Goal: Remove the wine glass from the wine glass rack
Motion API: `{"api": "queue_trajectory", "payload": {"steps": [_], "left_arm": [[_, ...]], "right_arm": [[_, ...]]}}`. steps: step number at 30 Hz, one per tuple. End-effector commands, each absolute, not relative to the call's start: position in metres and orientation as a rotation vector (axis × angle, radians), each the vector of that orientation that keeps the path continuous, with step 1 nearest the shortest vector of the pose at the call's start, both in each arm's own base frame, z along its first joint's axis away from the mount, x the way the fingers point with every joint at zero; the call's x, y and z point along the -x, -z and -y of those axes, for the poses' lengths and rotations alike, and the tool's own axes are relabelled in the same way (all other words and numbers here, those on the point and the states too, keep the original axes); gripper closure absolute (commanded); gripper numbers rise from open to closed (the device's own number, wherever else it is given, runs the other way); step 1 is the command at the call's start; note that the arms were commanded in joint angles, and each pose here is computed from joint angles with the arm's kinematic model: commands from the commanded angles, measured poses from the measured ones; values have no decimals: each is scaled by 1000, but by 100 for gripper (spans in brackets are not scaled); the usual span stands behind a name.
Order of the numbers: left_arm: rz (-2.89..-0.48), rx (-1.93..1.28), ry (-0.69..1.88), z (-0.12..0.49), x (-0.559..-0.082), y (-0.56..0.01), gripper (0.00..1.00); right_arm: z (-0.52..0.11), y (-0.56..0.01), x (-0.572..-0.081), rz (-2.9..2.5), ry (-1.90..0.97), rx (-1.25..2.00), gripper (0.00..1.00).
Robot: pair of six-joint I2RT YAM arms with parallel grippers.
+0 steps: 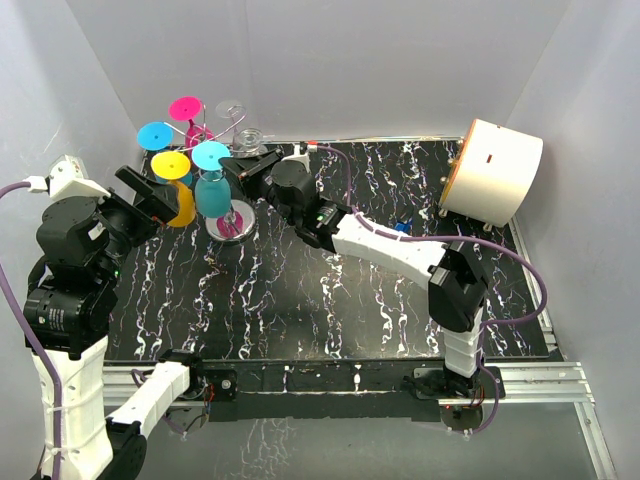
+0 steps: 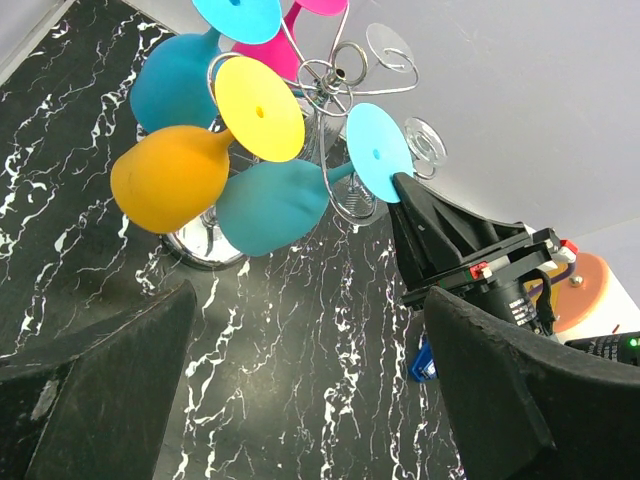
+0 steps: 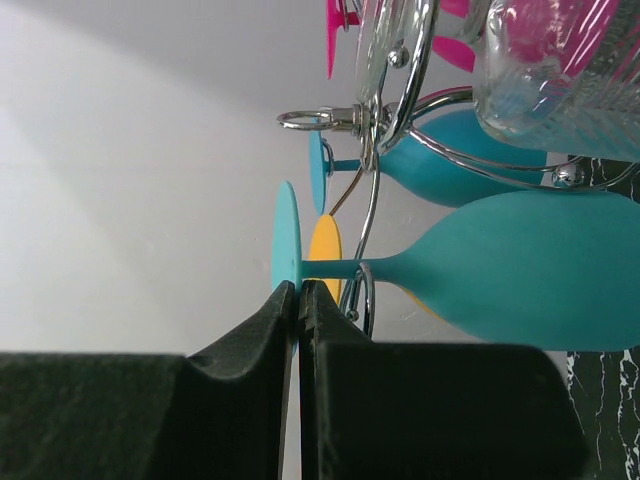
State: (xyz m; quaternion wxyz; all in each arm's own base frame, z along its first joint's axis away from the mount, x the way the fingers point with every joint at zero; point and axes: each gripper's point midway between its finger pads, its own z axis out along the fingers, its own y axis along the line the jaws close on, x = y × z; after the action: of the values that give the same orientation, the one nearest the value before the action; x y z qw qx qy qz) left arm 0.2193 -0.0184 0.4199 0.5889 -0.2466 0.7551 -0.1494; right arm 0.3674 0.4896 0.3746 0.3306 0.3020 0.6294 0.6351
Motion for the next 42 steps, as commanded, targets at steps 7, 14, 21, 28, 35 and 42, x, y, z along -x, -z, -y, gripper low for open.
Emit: {"api": "queue_trajectory", "payload": {"steps": [7, 14, 21, 28, 35, 42], "left_arm": [[-1728, 563, 369, 19, -215, -431, 5], [-1732, 562, 365, 19, -215, -430, 5], [-1737, 561, 362, 19, -216, -428, 4], [-1739, 559, 356, 19, -217, -428, 4], [-1743, 558, 354, 19, -217, -426, 4], [-1744, 556, 360, 20, -219, -427, 4]], "right_arm": [[-470, -418, -376, -1554, -1621, -804, 97], [-470, -416, -385, -1552, -1556, -803, 97], [-470, -409, -392, -1582, -1484, -800, 97], [-467, -412, -395, -1566, -1463, -804, 97], [-452, -413, -397, -1538, -1424, -832, 97], [-439, -420, -392, -1521, -1431, -838, 97]]}}
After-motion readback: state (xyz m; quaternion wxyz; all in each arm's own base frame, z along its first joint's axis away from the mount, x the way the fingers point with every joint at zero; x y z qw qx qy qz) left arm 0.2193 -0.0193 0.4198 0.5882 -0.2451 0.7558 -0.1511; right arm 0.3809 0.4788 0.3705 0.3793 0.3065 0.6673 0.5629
